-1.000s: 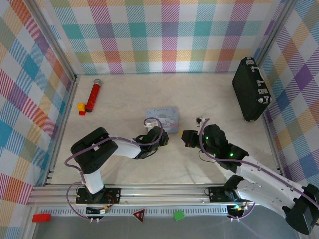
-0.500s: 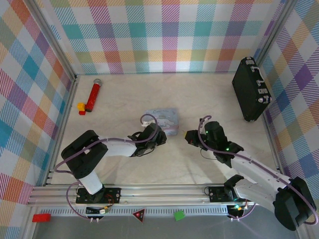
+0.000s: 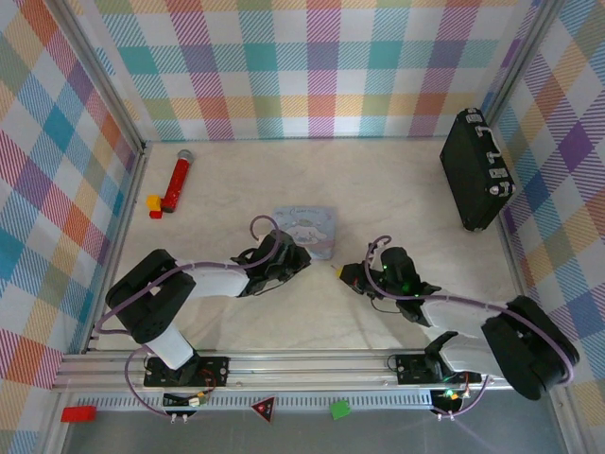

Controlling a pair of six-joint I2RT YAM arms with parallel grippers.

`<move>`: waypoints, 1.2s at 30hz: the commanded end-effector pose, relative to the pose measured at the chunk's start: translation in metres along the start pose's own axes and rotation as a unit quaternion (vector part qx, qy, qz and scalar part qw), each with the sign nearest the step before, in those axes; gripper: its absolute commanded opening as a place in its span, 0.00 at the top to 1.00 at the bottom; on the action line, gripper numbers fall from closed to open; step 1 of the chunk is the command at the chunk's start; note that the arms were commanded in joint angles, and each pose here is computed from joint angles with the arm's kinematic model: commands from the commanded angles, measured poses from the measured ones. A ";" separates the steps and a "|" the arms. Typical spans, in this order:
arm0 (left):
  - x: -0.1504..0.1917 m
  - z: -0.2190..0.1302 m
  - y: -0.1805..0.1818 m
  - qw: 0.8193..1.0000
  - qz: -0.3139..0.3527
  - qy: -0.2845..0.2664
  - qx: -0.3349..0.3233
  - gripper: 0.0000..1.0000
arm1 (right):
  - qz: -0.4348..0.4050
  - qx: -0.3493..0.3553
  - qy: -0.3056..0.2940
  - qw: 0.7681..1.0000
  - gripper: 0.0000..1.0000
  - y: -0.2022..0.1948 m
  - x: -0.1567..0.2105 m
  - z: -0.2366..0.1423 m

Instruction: Unlock the padlock with the key

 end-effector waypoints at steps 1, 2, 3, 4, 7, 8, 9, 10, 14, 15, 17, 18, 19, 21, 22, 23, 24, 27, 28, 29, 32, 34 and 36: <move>-0.003 -0.010 -0.029 0.996 -0.049 0.005 0.078 0.90 | 0.011 -0.090 -0.010 0.996 1.00 0.030 -0.008 0.007; -0.002 -0.009 -0.029 0.994 -0.058 0.006 0.089 0.90 | 0.014 -0.105 -0.009 0.994 1.00 0.033 -0.009 0.009; -0.002 -0.010 -0.029 0.993 -0.065 0.006 0.095 0.91 | 0.020 -0.112 -0.007 0.993 1.00 0.034 -0.008 0.012; -0.003 -0.010 -0.029 0.993 -0.070 0.005 0.099 0.91 | 0.027 -0.116 -0.005 0.993 1.00 0.033 -0.009 0.014; -0.003 -0.015 -0.033 0.992 -0.070 0.005 0.104 0.91 | 0.031 -0.117 -0.002 0.993 1.00 0.031 -0.009 0.018; -0.003 -0.016 -0.036 0.992 -0.065 0.007 0.105 0.91 | 0.030 -0.115 -0.001 0.993 1.00 0.030 -0.008 0.018; -0.002 -0.017 -0.038 0.993 -0.059 0.011 0.105 0.91 | 0.029 -0.114 -0.001 0.993 1.00 0.030 -0.008 0.018; -0.001 -0.019 -0.041 0.993 -0.055 0.014 0.105 0.91 | 0.026 -0.109 0.002 0.994 1.00 0.030 -0.008 0.018; -0.001 -0.022 -0.048 0.991 -0.058 0.019 0.119 0.91 | 0.022 -0.105 0.010 0.994 1.00 0.032 -0.005 0.018; -0.001 -0.022 -0.049 0.991 -0.059 0.019 0.121 0.91 | 0.023 -0.109 0.011 0.994 1.00 0.033 -0.004 0.018; -0.001 -0.022 -0.053 0.989 -0.063 0.022 0.134 0.91 | 0.027 -0.114 0.014 0.993 1.00 0.034 -0.003 0.018; 0.000 -0.022 -0.057 0.987 -0.062 0.023 0.147 0.91 | 0.027 -0.116 0.015 0.993 1.00 0.034 -0.002 0.017; 0.000 -0.021 -0.060 0.985 -0.063 0.027 0.156 0.92 | 0.027 -0.120 0.017 0.992 1.00 0.034 -0.002 0.018; 0.001 -0.020 -0.063 0.984 -0.064 0.033 0.164 0.92 | 0.027 -0.123 0.022 0.992 1.00 0.035 -0.001 0.018; 0.002 -0.020 -0.064 0.983 -0.066 0.035 0.167 0.92 | 0.027 -0.123 0.024 0.992 1.00 0.035 -0.001 0.019; 0.002 -0.020 -0.064 0.982 -0.068 0.035 0.171 0.93 | 0.027 -0.125 0.026 0.991 1.00 0.035 0.000 0.020; 0.001 -0.021 -0.064 0.982 -0.070 0.034 0.172 0.93 | 0.027 -0.126 0.026 0.991 1.00 0.036 -0.001 0.020; 0.002 -0.023 -0.065 0.983 -0.066 0.038 0.170 0.93 | 0.028 -0.127 0.025 0.991 1.00 0.035 -0.001 0.022; 0.002 -0.024 -0.065 0.982 -0.067 0.038 0.171 0.93 | 0.028 -0.129 0.023 0.991 1.00 0.036 -0.002 0.022; 0.003 -0.025 -0.066 0.982 -0.067 0.038 0.172 0.93 | 0.026 -0.132 0.022 0.991 1.00 0.037 -0.002 0.023; 0.002 -0.026 -0.065 0.982 -0.068 0.038 0.171 0.94 | 0.020 -0.139 0.017 0.990 1.00 0.042 -0.004 0.021; 0.003 -0.026 -0.065 0.982 -0.068 0.040 0.174 0.94 | 0.018 -0.139 0.015 0.990 1.00 0.043 -0.005 0.020; 0.004 -0.026 -0.067 0.981 -0.069 0.042 0.179 0.94 | 0.014 -0.138 0.014 0.990 1.00 0.044 -0.005 0.019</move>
Point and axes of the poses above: each hand's point on the last joint's axis, 136 mm out from that joint toward the fingers, its own z axis out along the fingers, its own y axis along the line the jaws close on, x = y × z, the point moved 3 cm from there along -z, back along the fingers, and after that the axes turned 6 degrees about -z, right-handed, at the moved point
